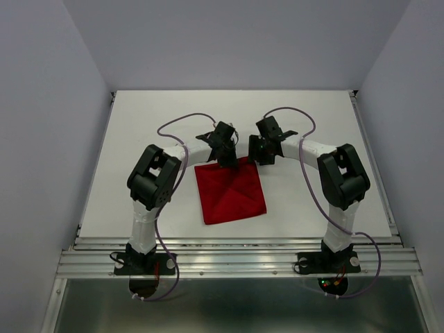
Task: Fold the napkin into a case and place the utensils inside
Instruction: Pick up the lower triangle-folded napkin from the center of the board, then fold the lower triangle-folded napkin at the center of the board, then smooth out the 2/3-rectangle-folded napkin at the center of the board.
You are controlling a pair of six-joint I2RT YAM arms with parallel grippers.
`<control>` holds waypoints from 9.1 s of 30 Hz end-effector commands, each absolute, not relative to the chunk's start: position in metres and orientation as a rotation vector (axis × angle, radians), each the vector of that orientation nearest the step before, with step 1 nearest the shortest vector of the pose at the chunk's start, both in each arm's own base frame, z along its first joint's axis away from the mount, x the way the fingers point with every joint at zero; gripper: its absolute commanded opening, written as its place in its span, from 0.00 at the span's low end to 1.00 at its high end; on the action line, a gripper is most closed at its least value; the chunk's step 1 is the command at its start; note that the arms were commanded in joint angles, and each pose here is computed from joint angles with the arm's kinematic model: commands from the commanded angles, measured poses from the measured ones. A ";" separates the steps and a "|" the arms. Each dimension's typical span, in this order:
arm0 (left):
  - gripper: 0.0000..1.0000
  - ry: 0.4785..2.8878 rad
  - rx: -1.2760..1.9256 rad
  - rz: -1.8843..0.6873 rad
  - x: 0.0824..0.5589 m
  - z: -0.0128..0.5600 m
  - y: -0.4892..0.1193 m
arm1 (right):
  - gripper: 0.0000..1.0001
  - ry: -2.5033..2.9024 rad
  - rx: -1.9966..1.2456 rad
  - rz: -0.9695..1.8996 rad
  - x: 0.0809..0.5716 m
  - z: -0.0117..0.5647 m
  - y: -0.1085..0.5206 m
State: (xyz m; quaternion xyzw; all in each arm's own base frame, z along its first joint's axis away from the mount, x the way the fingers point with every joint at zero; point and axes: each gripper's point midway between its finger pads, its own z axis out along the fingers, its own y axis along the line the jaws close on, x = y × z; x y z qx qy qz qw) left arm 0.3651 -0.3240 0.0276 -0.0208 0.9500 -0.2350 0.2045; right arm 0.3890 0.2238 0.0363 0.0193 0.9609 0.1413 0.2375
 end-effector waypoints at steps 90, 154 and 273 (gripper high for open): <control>0.01 2.670 -0.113 -0.686 0.356 0.019 -0.293 | 0.01 2.602 0.075 0.633 0.370 0.048 0.327; 0.01 2.732 -0.145 -0.598 0.313 -0.002 -0.235 | 0.01 2.610 0.137 0.484 0.383 0.037 0.345; 0.00 2.611 -0.081 -0.632 0.342 0.043 -0.233 | 0.51 2.463 0.209 0.633 0.367 0.096 0.334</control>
